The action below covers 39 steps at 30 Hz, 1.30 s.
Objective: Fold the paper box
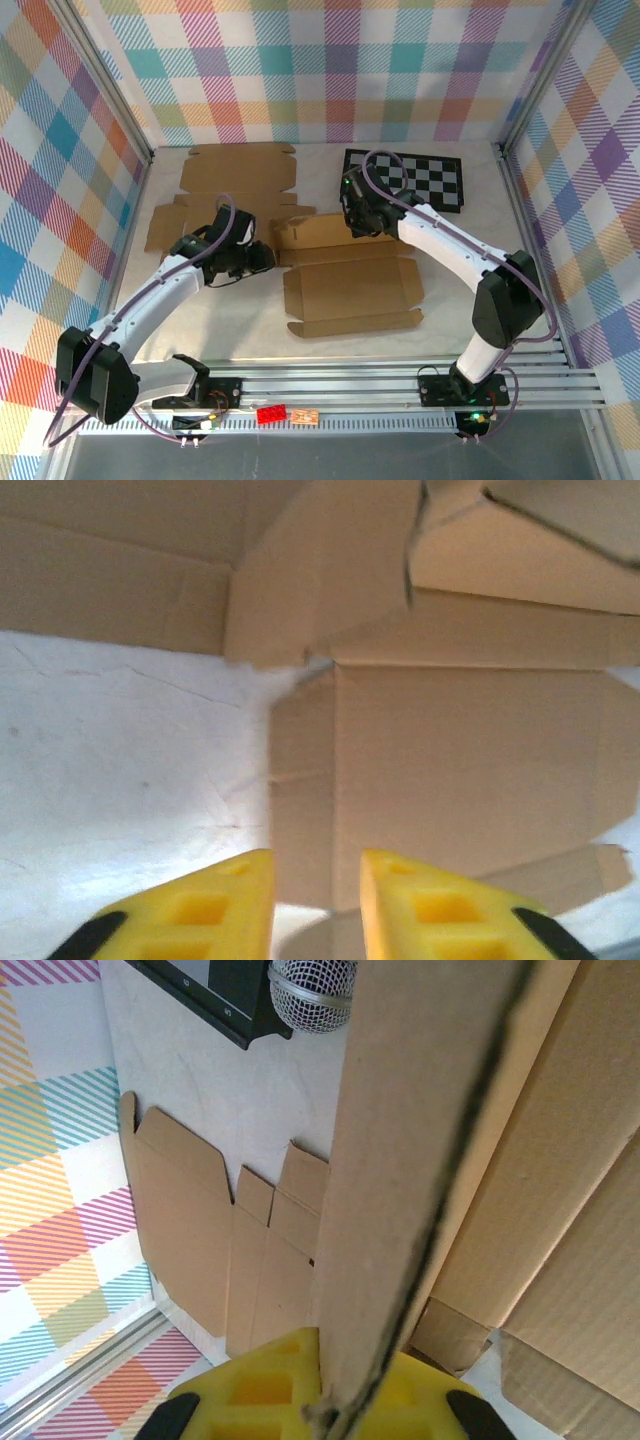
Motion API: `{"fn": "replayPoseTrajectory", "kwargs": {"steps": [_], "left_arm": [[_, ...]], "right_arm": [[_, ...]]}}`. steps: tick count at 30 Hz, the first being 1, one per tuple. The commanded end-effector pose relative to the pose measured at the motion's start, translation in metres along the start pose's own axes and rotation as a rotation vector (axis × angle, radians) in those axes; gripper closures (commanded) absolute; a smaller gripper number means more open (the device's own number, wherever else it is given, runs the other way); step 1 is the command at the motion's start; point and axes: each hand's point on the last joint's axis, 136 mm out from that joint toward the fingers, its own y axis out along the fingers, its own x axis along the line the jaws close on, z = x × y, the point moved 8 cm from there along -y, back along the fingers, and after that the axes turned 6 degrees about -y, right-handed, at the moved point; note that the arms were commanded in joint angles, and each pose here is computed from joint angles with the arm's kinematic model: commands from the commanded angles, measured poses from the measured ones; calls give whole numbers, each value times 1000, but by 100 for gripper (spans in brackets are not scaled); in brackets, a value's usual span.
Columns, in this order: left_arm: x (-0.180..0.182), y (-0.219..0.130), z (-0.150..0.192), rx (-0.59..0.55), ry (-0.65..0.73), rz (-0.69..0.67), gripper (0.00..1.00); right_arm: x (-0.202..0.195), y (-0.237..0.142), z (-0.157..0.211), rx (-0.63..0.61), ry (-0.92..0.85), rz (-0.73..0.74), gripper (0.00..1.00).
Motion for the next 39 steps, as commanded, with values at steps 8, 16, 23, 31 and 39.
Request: {"fn": "replayPoseTrajectory", "kwargs": {"steps": [8,16,23,31,39], "left_arm": [[23,1,-54,-90,10,-109,71],[10,2,-36,0,-81,8,83],[-19,15,31,66,-216,180,71],[-9,60,32,-20,-238,136,64],[-6,91,29,-36,-260,82,56]], "right_arm": [[-5,0,-8,63,-83,8,100],[-7,-1,-15,42,-79,-15,100],[0,-2,-16,45,-53,-20,100],[0,0,-18,57,-45,-12,100],[-1,1,-20,67,-32,-7,100]]}}
